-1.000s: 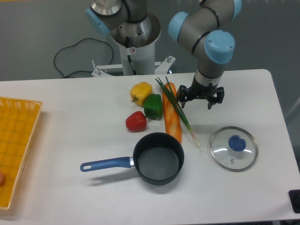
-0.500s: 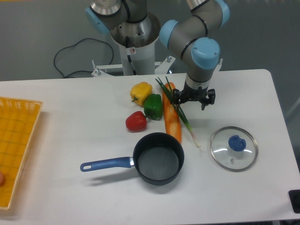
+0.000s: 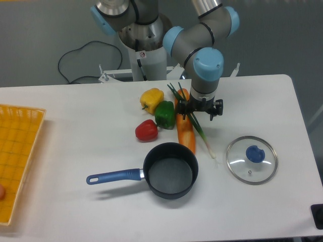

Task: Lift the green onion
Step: 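Lower the gripper over the green onion beside the baguette, then close the gripper on the green onion stalk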

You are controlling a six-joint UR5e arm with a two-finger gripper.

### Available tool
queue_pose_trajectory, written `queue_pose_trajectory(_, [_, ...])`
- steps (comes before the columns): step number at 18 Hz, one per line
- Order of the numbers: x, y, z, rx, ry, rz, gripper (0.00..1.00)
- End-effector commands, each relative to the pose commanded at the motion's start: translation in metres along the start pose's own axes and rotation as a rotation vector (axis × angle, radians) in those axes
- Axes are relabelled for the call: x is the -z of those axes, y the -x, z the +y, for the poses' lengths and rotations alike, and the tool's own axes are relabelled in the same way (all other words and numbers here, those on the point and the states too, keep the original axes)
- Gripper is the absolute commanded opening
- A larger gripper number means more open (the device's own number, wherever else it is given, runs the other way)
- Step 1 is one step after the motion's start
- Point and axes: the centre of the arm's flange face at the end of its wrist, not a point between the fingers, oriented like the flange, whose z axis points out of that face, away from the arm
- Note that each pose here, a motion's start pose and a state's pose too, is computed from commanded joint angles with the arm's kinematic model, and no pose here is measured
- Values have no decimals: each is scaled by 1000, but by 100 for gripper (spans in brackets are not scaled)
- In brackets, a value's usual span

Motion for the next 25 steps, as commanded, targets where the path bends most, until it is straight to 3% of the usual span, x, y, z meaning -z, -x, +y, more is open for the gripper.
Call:
queue_pose_trajectory(19, [-14, -6, 1, -134, 73, -31, 96])
queue_pose_trajectory(25, [-19, -8, 2, -134, 83, -26, 91])
